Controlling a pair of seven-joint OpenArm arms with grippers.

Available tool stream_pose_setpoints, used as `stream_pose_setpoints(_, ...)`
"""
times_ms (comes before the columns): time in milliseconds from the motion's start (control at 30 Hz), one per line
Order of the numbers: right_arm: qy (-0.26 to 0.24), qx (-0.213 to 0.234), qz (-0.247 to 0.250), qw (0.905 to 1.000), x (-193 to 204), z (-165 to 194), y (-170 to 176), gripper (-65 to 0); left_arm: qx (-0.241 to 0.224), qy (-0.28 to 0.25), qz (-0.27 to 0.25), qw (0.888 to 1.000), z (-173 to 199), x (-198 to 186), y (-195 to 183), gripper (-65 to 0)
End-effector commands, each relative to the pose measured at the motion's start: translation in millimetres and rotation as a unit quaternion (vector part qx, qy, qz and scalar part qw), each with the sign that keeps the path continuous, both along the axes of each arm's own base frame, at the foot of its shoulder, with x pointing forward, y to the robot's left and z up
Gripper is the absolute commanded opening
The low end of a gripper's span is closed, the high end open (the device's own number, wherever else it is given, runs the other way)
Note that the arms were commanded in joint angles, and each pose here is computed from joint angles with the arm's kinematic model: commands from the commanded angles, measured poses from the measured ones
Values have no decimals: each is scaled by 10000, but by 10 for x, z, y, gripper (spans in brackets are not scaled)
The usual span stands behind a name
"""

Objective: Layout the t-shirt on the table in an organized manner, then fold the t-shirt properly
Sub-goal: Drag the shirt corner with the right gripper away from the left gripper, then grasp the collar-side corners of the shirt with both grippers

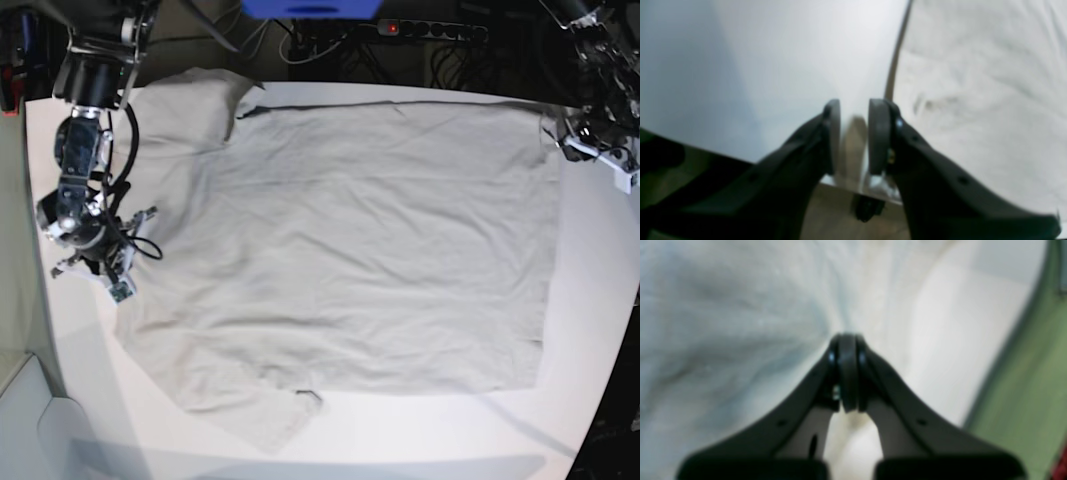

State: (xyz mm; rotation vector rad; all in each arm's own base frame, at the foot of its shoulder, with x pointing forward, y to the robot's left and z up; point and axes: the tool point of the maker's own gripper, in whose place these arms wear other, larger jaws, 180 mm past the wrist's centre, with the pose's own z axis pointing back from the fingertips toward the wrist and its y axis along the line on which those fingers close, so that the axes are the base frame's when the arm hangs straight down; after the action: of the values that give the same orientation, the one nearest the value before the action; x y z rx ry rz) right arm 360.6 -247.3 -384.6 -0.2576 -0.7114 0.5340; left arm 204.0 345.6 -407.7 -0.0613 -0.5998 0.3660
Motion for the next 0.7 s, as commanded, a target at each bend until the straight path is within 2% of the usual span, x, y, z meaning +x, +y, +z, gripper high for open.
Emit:
stream_pose_setpoints(0,-409,-118,-32,9991,103,286,-40,-650,158,-407,-44,9990,233,145,77,-502)
stream_pose_setpoints(133,-805,-452,-77,9957,-42,679,13,-650,149,-576,-115,9982,337,151,44,-502)
stream_pose_setpoints(300,-560,-979,-320,9931,-419,827,-73,-650,159,-832,-100,9964,556,49,44,-501)
stream_pose_setpoints(367,-449,-967,-379,9936,-556,805,-59,-650,117,-794,-177,9966,623,1,-1,-482)
stream_pose_setpoints(500,-162,-942,-656,9933,-856,695,-124,-650,246,-683,-487,9962,748,-106,-137,-349)
stream_pose_setpoints(600,4,-810,-1135,9902,-1089,589,-290,-650,282,-635,-574,9959,763,-205,-205,-215)
stream_pose_setpoints(667,97,-721,-1405,9874,-1231,526,-376,-619,250,-542,-577,9966,724,-251,-213,-132)
